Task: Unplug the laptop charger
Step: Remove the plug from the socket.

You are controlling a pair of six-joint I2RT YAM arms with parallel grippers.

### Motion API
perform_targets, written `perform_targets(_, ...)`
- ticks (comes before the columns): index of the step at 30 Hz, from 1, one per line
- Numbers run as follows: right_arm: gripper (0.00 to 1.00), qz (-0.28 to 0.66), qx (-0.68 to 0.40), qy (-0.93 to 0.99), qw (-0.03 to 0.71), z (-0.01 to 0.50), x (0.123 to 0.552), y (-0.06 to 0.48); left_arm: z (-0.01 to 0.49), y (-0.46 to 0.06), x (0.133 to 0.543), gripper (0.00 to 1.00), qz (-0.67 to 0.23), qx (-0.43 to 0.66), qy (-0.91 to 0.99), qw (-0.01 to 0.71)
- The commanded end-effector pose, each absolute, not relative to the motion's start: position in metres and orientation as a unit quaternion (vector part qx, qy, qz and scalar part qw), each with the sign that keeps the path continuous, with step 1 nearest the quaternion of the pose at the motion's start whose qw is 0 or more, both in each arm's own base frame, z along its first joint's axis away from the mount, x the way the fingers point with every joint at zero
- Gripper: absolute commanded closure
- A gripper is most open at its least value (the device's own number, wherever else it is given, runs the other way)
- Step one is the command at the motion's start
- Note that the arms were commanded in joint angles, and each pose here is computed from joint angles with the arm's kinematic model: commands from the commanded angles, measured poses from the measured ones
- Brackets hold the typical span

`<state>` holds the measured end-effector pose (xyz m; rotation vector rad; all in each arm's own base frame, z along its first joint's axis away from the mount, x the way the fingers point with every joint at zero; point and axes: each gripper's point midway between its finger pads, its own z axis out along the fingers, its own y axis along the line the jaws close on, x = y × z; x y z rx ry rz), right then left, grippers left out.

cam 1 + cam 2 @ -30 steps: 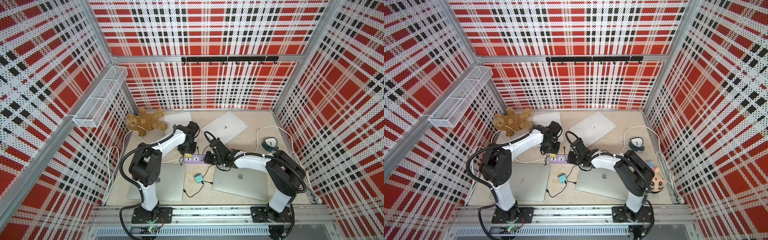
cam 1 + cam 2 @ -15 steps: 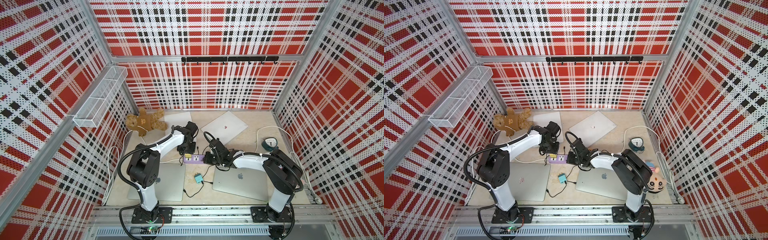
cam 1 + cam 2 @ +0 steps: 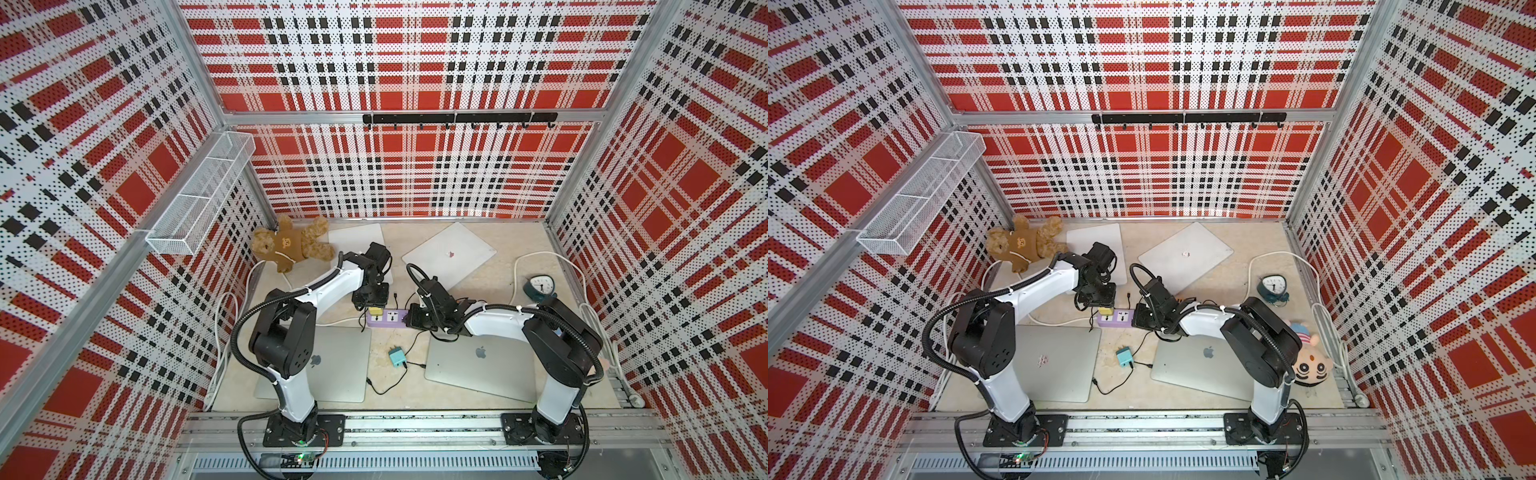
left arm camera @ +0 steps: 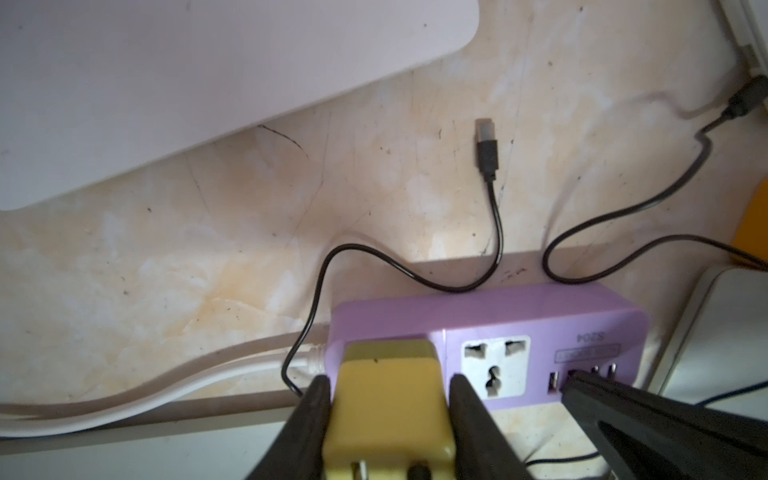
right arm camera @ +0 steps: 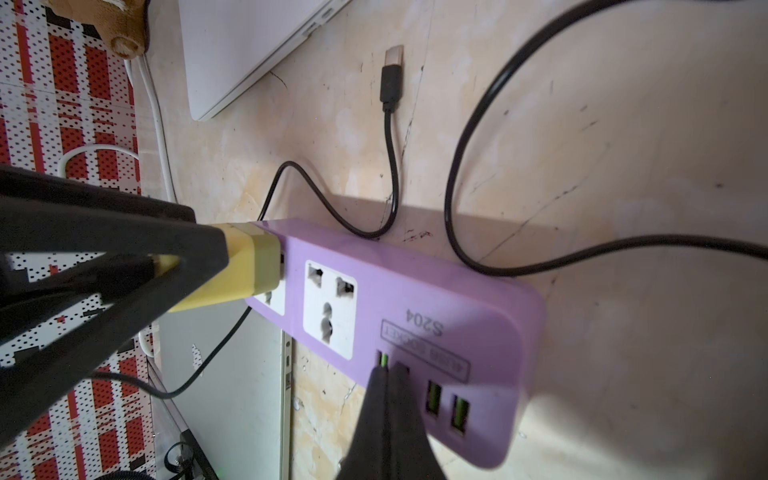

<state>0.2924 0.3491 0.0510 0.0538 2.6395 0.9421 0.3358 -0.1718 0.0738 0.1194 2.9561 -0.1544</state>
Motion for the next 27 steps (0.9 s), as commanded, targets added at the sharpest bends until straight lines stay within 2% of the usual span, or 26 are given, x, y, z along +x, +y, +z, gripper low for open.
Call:
perform_targets(1,1.0,0.278,0.034,0.951,0.132,0.017,0.278,0.329,0.081,-0.168,0.339,0.73,-0.052,0.034,0.992,0.107)
perform_targets(10,1.0,0.268,0.041,0.955,0.12,0.004,0.272,0.322,0.083,-0.161,0.34,0.74,0.029,0.029,0.992,0.121)
perform_targets(17,1.0,0.267,0.044,0.956,0.116,-0.001,0.267,0.318,0.089,-0.177,0.342,0.74,-0.067,0.022,0.991,0.117)
perform_targets(22,1.0,0.258,0.042,0.958,0.115,-0.003,0.265,0.315,0.094,-0.174,0.344,0.74,-0.072,0.018,0.99,0.122)
perform_targets(27,1.0,0.243,0.041,0.963,0.109,-0.011,0.264,0.31,0.091,-0.167,0.341,0.76,-0.022,0.013,0.991,0.134)
